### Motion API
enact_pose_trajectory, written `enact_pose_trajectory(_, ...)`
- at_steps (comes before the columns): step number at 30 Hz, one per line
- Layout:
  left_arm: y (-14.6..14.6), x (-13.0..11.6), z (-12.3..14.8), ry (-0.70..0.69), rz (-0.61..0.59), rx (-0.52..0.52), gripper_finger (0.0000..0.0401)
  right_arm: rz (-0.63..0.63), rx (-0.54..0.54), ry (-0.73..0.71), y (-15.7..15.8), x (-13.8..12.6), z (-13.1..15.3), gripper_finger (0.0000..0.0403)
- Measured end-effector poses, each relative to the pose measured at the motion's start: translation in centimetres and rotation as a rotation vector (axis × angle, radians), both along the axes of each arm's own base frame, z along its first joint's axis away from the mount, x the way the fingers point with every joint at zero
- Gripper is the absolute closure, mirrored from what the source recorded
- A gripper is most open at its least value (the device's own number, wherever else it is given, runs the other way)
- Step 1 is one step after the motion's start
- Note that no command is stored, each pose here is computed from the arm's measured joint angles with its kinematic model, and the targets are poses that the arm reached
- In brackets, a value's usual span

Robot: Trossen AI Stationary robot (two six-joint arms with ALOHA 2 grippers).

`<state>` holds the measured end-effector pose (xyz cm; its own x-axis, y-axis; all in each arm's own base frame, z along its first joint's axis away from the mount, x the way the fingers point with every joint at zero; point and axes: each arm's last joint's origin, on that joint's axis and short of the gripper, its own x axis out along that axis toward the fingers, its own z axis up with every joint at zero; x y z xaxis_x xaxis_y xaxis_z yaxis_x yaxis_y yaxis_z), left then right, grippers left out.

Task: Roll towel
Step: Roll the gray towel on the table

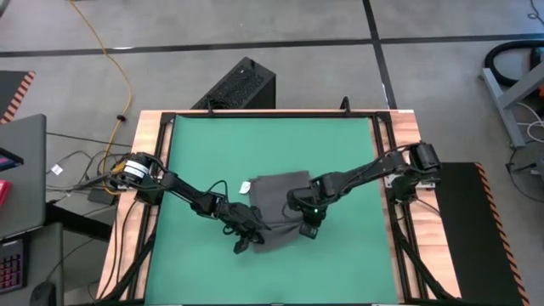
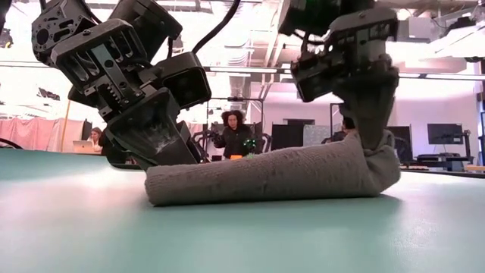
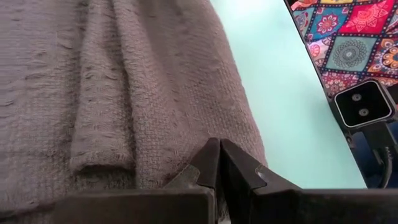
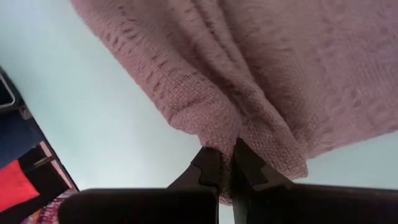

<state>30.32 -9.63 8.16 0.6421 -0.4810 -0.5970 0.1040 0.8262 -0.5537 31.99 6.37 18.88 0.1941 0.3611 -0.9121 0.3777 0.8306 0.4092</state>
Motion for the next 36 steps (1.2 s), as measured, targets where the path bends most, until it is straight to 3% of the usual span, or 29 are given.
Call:
enact_pose_trajectory(10,-0.2,-0.1,0.0,0.003,-0.019,-0.004,0.0401,-0.032,0.080,-0.010,-2.9,0.4,0.2,0.0379)
enact_pose_trajectory(31,-0.4,-0.2,0.9,-0.001,-0.038,-0.032,0.0401,-0.123,-0.018,0.013,-7.7,-0.6,-1.1,0.0379)
enact_pose_trajectory(36,-0.1,-2.0,3.7,0.006,-0.066,0.139,0.0401,-0.108,-0.024,-0.020,-7.8,-0.3,-1.0,0.0379)
